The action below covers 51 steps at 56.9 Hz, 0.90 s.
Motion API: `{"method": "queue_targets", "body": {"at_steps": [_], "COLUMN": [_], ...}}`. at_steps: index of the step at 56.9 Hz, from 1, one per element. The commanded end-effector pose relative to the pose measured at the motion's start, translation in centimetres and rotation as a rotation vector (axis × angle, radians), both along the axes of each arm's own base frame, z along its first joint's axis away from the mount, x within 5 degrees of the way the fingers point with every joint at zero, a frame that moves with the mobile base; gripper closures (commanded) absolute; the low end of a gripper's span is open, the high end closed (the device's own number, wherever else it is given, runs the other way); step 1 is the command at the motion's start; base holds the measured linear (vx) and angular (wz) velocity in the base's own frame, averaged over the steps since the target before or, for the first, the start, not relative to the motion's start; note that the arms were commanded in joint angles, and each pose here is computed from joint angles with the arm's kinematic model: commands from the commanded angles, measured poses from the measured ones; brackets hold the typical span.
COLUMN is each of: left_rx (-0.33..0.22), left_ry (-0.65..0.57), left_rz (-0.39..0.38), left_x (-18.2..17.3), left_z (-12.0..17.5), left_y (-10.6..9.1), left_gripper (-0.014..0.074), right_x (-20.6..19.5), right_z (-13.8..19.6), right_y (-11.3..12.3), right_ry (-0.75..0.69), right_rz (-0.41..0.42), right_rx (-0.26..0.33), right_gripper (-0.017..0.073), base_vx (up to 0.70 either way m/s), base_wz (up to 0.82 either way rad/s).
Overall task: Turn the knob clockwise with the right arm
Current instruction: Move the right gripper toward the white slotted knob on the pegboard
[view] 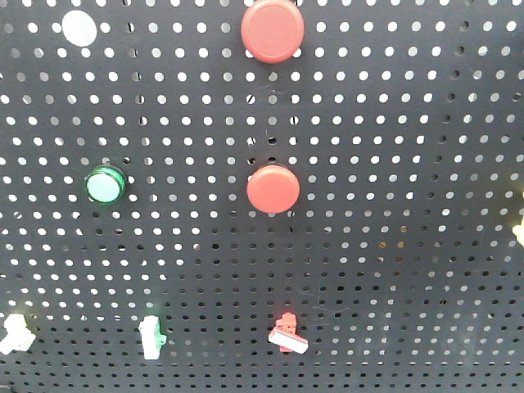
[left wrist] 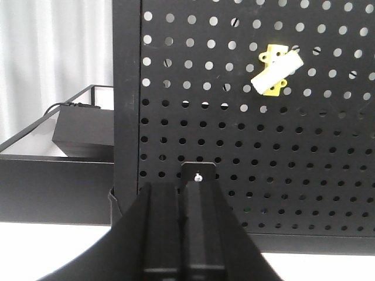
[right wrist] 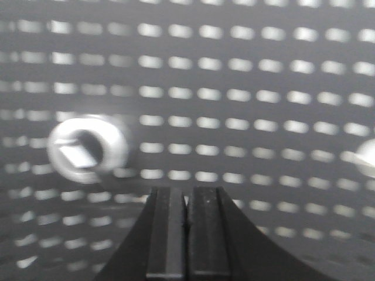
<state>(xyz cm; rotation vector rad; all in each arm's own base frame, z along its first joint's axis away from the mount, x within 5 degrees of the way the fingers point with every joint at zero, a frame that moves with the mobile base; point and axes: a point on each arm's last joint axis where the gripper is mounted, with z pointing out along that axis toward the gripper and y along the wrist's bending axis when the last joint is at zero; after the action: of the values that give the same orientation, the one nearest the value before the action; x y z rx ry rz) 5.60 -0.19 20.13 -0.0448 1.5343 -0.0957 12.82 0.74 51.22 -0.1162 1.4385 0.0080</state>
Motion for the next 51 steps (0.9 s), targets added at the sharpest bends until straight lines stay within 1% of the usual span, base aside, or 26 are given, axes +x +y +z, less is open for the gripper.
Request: {"method": "queue_targets", "body": {"at_steps": [1,7,10,11,12,15,19,24,28,36,39,44,47,51], "left_rx": [-0.02,-0.02,-0.02,-0.02,-0.02,-0.02,-0.02,-0.02,-0.02,-0.02,-0.02,-0.02,-0.02,-0.02], "left_ry": [-0.068,-0.068,-0.068,-0.068,-0.068,-0.068,-0.068,-0.068,-0.068,-0.068,-0.068,-0.068,-0.068,-0.068], "left_rz": [0.011,0.011,0.011,0.011,0.011,0.011,0.011,0.011,0.011,0.011,0.011,0.011,0.011,0.011], "left_x": [0.0,0.0,0.0,0.0,0.0,0.0,0.0,0.0,0.0,0.0,0.0,0.0,0.0,0.0], "left_z": [0.3,0.3,0.3,0.3,0.3,0.3,0.3,0.3,0.3,0.3,0.3,0.3,0.3,0.3], "left_y": [0.1,0.1,0.1,0.1,0.1,0.1,0.1,0.1,0.1,0.1,0.1,0.1,0.1,0.1], "left_gripper": [0.06,0.06,0.06,0.06,0.06,0.06,0.06,0.06,0.06,0.06,0.06,0.06,0.06,0.06], "right_x": [-0.2,0.3,0.6,0.8,0.9,1.2,1.1,0.6,0.0,-0.4,-0.3,-0.3,-0.3,-0.3], "right_z": [1.5,1.6,1.5,1.4,1.4,1.3,1.5,2.1,2.5,2.7,2.6,2.5,2.5,2.5], "right_y": [0.4,1.2,1.7,2.0,2.2,3.0,3.3,2.8,2.6,2.4,2.4,2.2,2.2,2.2], "right_ry": [-0.09,-0.099,-0.109,-0.114,-0.117,-0.134,-0.171,-0.225,-0.261,-0.28,-0.279,-0.275,-0.273,-0.269], "right_rz": [0.037,0.103,0.143,0.16,0.178,0.219,0.219,0.167,0.131,0.111,0.099,0.071,0.068,0.074], "right_rx": [-0.06,-0.148,-0.204,-0.234,-0.243,-0.31,-0.364,-0.37,-0.395,-0.414,-0.441,-0.506,-0.511,-0.49], "right_gripper": [0.0568,0.0568,0.0568,0.0568,0.0568,0.0568,0.0568,0.0568,0.0568,0.0554,0.0537,0.0489,0.0463,0.0411], "base_vx": [0.0,0.0,0.0,0.0,0.0,0.0,0.0,0.0,0.0,0.0,0.0,0.0,0.0,0.0], "base_wz": [0.0,0.0,0.0,0.0,0.0,0.0,0.0,0.0,0.0,0.0,0.0,0.0,0.0,0.0]}}
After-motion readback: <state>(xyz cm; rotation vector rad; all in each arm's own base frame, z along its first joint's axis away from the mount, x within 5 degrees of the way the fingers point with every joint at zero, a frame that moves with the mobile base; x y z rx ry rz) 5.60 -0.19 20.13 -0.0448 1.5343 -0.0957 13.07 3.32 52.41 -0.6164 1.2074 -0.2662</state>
